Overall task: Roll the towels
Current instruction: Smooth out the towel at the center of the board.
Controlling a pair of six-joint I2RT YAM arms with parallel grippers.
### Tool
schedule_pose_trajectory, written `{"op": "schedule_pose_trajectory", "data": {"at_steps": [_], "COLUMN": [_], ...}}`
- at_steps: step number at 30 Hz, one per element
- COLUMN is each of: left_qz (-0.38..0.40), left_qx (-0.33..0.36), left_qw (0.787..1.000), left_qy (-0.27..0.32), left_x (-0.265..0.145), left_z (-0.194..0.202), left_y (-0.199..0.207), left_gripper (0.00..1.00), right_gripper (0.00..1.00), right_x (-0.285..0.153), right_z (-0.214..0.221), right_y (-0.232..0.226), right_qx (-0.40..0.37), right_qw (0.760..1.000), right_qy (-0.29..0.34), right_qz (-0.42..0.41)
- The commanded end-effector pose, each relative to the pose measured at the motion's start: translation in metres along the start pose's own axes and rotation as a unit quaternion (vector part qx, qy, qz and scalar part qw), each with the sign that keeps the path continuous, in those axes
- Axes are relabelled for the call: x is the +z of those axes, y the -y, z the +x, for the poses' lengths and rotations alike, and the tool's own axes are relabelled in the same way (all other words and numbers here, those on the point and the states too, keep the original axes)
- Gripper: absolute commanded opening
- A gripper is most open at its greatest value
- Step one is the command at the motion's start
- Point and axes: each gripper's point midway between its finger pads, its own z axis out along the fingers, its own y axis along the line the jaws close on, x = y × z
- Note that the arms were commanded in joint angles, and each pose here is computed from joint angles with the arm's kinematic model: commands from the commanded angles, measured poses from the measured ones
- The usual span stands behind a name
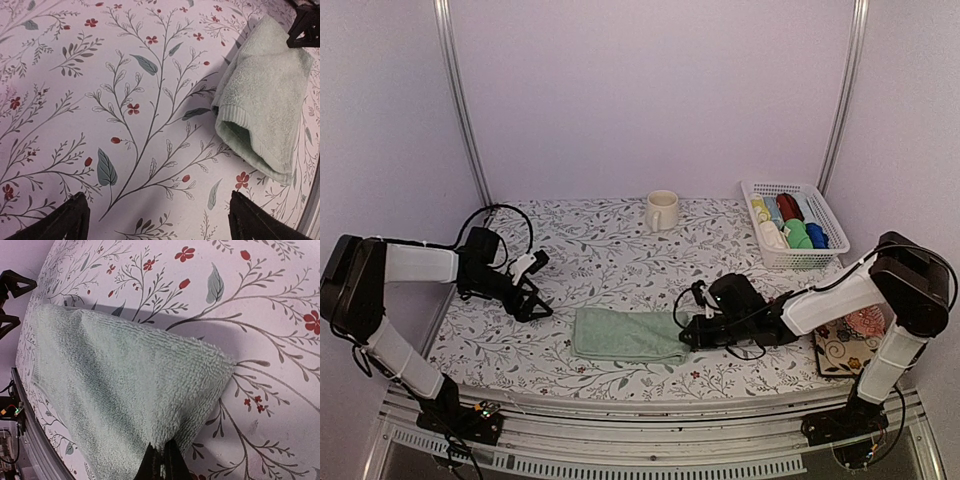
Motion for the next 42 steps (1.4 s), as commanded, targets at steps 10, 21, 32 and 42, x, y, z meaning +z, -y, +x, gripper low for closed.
{"op": "schedule_pose_trajectory", "data": {"at_steps": [10, 21, 32, 42], "left_qz": [0.014, 0.091, 0.185, 0.227], "left_qx": [0.109, 0.281, 0.305, 0.297], "left_qw": [0.993, 0.953, 0.934, 0.918], "left_qy": [0.031, 0.070, -0.014, -0.134], "left_x": [-0.015, -0.011, 0.040, 0.066], "left_z": [-0.029, -0.046, -0.015, 0.036], "left_y": [0.035, 0.122, 0.161, 0.163], "left_gripper": [0.97, 0.86, 0.58, 0.31], "right_gripper": [0.45, 0.32, 0.20, 0.20], "right_x": [-0.040, -0.028, 0.024, 0.033], "right_z": [-0.023, -0.063, -0.055, -0.040], "right_y": [0.010, -0.078, -0.046, 0.001], "right_qx": [0.014, -0.099, -0.053, -0.015], "right_qw": [0.996, 0.991, 0.997, 1.000], "right_qy": [0.063, 0.074, 0.026, 0.001], "right_qz": [0.064, -0.053, -0.038, 0.001]}}
